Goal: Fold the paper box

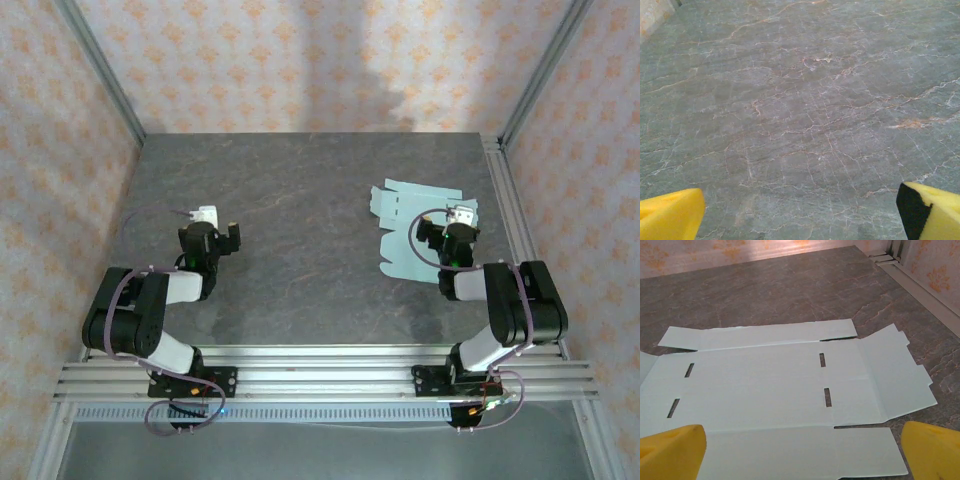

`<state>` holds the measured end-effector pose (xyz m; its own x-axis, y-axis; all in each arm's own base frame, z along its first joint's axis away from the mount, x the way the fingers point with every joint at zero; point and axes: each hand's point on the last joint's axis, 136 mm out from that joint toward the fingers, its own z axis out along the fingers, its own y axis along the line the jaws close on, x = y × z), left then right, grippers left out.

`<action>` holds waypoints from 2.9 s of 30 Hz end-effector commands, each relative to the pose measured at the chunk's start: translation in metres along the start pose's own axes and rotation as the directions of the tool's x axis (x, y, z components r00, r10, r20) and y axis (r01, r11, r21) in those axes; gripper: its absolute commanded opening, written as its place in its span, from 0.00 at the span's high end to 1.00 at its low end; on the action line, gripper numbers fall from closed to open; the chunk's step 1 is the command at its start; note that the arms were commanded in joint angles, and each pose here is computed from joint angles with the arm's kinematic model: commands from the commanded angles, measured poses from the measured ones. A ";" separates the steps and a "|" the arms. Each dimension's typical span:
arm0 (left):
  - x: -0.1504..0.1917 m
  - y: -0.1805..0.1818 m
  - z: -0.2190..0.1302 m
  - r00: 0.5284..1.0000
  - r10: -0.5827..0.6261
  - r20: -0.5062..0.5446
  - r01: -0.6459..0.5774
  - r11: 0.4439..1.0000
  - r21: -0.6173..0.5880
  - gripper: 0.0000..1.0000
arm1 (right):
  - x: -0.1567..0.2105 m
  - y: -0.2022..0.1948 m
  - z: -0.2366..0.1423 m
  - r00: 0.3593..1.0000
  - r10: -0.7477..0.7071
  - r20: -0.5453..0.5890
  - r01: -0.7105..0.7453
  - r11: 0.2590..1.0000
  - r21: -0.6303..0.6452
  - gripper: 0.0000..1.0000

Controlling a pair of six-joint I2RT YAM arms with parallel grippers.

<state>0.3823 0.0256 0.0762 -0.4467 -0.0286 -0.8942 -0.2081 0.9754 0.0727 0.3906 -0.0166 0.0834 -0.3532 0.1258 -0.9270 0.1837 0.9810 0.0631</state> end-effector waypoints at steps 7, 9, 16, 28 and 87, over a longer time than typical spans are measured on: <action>-0.021 0.005 0.000 0.998 -0.029 0.063 0.030 0.999 -0.029 0.00 | -0.011 -0.004 0.002 0.999 0.025 0.034 -0.025 1.000 0.018 0.00; -0.021 0.005 0.000 0.998 -0.029 0.062 0.031 0.999 -0.029 0.00 | -0.011 -0.004 0.002 0.999 0.024 0.033 -0.025 1.000 0.019 0.00; -0.021 0.005 0.000 0.998 -0.028 0.062 0.030 0.999 -0.029 0.00 | -0.011 -0.005 0.002 0.999 0.028 0.034 -0.029 0.999 0.028 0.00; -0.029 -0.002 -0.002 0.998 -0.008 0.056 0.008 1.000 0.009 0.00 | -0.020 -0.011 -0.010 0.995 0.049 0.088 -0.053 0.997 0.048 0.00; -0.048 -0.197 -0.081 0.958 -0.162 -0.236 0.246 0.887 0.392 0.00 | 0.087 0.137 -0.045 0.631 0.205 -0.749 -0.286 0.958 0.021 0.00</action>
<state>0.3805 -0.1909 0.1456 -0.5719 -0.1845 -0.7993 0.0936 0.9533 -0.2871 0.3459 0.1202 0.0348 -0.8762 0.3635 -0.3165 0.2741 0.9159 0.2932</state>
